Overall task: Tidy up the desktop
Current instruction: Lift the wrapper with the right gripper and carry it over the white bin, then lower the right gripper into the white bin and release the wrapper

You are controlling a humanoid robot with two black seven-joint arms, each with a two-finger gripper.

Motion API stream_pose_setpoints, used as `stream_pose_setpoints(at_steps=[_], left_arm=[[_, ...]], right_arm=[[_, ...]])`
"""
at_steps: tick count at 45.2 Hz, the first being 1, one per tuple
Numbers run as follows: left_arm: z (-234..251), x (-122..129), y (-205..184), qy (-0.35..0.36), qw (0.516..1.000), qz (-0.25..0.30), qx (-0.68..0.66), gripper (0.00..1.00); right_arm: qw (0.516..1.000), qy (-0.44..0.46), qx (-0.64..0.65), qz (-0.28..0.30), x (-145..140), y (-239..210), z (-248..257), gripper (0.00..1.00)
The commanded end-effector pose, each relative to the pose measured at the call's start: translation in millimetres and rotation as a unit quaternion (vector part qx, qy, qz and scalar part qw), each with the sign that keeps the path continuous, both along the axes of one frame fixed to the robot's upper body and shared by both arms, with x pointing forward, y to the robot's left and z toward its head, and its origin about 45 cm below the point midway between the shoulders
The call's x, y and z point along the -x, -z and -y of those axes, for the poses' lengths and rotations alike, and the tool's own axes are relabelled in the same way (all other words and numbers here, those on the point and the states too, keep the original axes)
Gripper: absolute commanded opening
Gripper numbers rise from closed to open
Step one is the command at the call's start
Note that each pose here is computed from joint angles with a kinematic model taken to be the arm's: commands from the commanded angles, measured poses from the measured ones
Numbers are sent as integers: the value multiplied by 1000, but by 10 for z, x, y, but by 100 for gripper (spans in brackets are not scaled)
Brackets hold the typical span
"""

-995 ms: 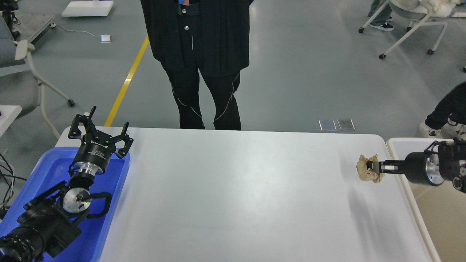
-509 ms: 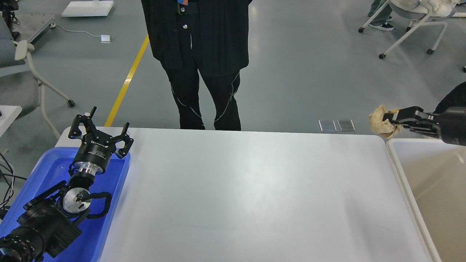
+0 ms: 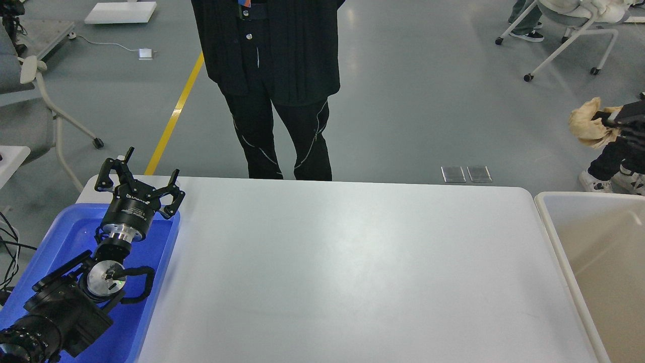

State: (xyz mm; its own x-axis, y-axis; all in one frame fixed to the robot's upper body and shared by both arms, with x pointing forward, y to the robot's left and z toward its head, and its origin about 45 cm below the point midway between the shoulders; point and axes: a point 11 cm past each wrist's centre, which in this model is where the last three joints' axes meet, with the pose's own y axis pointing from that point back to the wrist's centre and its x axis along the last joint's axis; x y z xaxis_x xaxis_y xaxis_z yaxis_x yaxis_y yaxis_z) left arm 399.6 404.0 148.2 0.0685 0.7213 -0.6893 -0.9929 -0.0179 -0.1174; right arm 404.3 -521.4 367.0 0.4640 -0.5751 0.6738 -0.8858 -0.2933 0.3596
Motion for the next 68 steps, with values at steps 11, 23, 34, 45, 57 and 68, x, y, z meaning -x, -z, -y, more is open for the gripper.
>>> stream_pose_setpoints(at_steps=[11, 23, 34, 45, 57, 68], left_arm=[[0, 0, 0, 0, 1000, 0, 0, 100], [0, 0, 0, 0, 1000, 0, 0, 100], [0, 0, 0, 0, 1000, 0, 0, 100], [-1, 0, 1, 0, 1000, 0, 0, 100], [0, 0, 0, 0, 1000, 0, 0, 100], [0, 0, 0, 0, 1000, 0, 0, 100]], right_arm=[[973, 227, 18, 44, 144, 387, 955, 0], [933, 346, 102, 9, 490, 792, 1338, 0], [896, 411, 159, -58, 821, 1318, 1466, 0], [870, 462, 150, -89, 1066, 1868, 1374, 0], [853, 480, 183, -91, 1211, 2485, 1015, 0], [858, 473, 179, -88, 1152, 2692, 763, 0]])
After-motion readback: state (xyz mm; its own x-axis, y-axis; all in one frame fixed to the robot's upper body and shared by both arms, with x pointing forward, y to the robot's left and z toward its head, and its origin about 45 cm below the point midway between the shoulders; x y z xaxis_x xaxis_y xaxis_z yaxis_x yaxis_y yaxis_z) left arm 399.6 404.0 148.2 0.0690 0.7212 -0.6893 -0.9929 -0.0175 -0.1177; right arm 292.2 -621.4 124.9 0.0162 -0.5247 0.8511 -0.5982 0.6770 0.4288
